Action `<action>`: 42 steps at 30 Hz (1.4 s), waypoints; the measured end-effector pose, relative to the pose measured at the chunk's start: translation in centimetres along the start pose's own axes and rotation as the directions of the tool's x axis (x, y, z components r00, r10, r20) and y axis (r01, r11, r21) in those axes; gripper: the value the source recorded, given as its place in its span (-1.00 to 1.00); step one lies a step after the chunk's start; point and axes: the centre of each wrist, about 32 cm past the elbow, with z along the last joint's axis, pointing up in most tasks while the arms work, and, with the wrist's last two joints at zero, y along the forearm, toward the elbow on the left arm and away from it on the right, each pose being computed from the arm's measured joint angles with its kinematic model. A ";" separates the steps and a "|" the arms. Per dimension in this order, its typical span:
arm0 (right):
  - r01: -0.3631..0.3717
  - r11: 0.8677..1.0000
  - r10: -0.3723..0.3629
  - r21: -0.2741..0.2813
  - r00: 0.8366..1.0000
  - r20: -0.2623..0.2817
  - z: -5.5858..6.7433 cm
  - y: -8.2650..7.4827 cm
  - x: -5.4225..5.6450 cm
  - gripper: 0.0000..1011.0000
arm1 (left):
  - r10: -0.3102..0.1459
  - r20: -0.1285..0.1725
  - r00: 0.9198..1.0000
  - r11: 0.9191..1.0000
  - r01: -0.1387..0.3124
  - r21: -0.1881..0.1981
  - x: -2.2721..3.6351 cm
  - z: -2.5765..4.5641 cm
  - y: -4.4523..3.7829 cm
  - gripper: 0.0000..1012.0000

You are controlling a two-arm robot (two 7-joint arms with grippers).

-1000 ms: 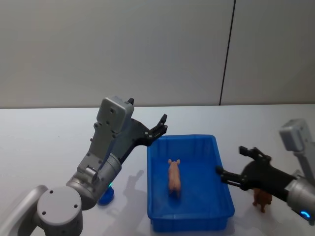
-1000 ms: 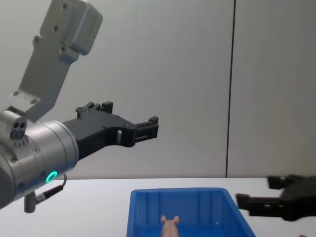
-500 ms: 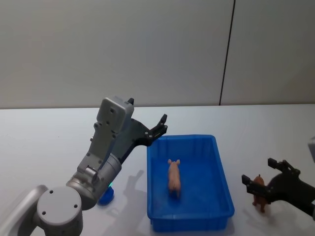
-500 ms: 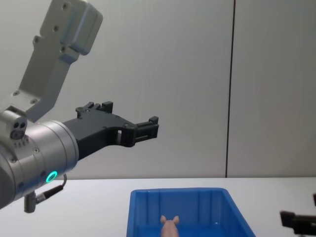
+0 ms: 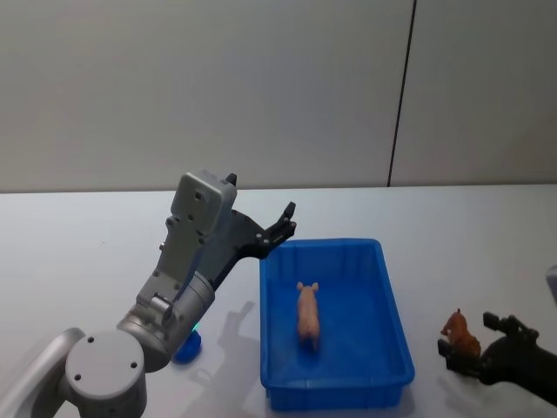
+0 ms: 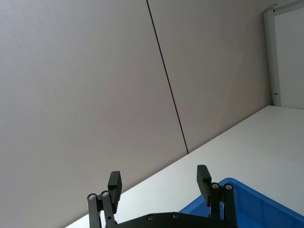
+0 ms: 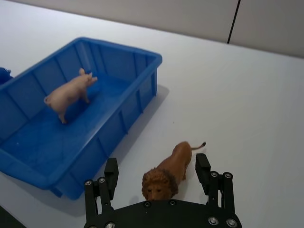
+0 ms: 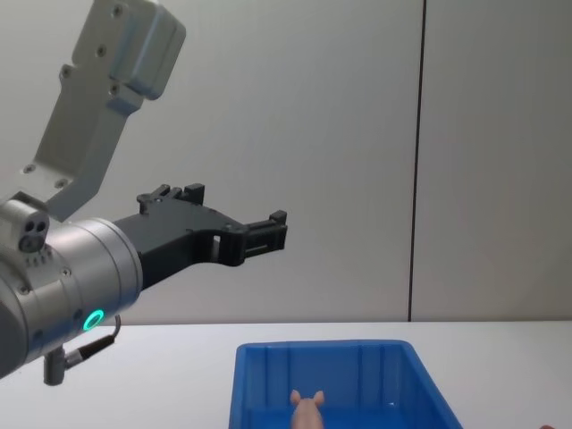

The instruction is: Pick up the two dolls from the table and place them into the box.

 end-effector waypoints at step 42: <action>0.039 0.995 -0.048 0.087 0.992 0.114 1.7 2.3 -0.8 -0.15 | 0.000 0.000 1.000 1.000 0.000 0.000 0.00 0.00 0.00 0.98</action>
